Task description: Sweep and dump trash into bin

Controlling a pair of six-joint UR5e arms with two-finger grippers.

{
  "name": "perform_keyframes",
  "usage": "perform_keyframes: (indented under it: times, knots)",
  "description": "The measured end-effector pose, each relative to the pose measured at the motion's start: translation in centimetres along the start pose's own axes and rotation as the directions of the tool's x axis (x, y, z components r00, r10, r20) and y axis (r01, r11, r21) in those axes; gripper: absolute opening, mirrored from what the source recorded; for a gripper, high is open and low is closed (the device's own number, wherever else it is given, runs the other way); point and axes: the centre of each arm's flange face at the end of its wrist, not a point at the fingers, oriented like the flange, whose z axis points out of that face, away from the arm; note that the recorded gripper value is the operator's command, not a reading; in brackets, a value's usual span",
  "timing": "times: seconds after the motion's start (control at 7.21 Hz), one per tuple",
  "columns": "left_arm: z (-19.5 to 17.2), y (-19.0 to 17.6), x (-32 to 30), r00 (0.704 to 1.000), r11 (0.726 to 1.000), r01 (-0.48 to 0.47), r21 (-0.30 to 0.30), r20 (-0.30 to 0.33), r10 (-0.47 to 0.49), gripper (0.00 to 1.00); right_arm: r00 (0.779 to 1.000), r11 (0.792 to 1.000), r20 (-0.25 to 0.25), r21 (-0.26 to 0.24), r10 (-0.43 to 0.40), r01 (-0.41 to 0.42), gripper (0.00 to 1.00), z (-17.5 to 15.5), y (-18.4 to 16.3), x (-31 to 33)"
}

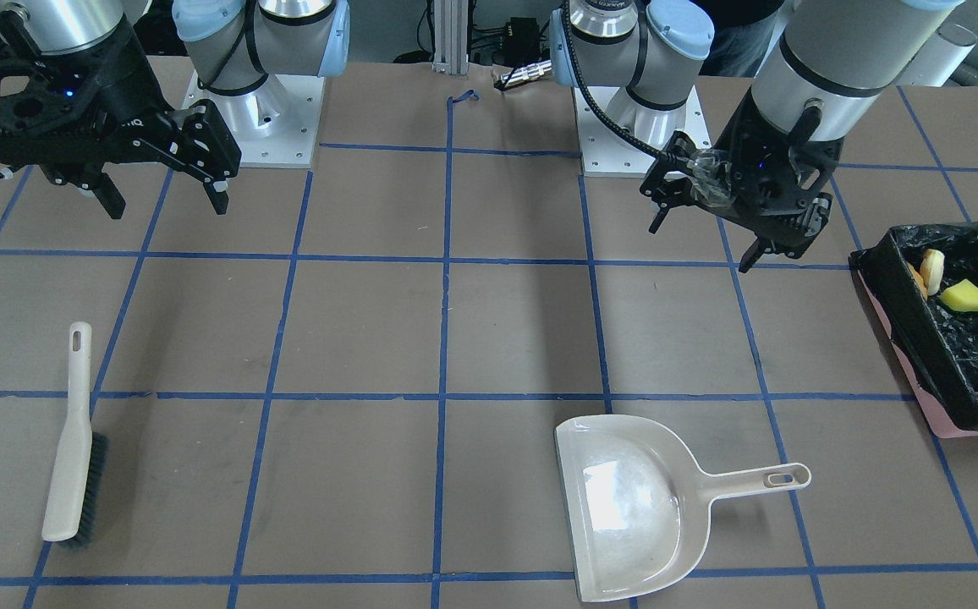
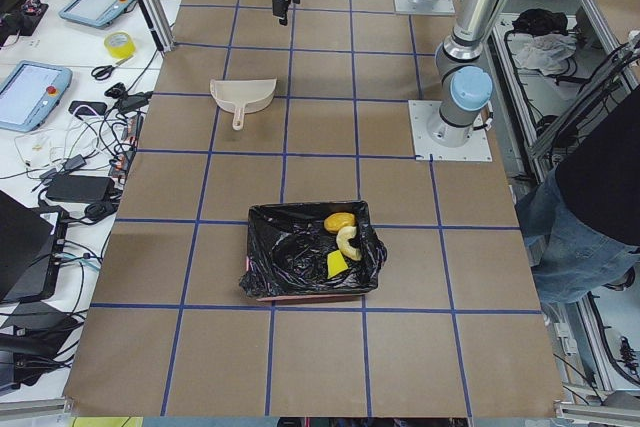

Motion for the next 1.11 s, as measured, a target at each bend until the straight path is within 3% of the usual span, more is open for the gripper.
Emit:
perform_keyframes:
  times: [0.28, 1.11]
  knots:
    - [0.2, 0.9, -0.2, 0.996, 0.996, 0.086, 0.000, 0.022, -0.086, 1.00, 1.000, 1.000, 0.000, 0.000, 0.000, 0.000, 1.00, 0.0, 0.0, 0.0]
    - [-0.8, 1.7, -0.6, 0.992, 0.993, 0.114, 0.036, 0.044, -0.116, 1.00, 1.000, 1.000, -0.001, 0.002, 0.000, 0.000, 1.00, -0.1, 0.0, 0.0]
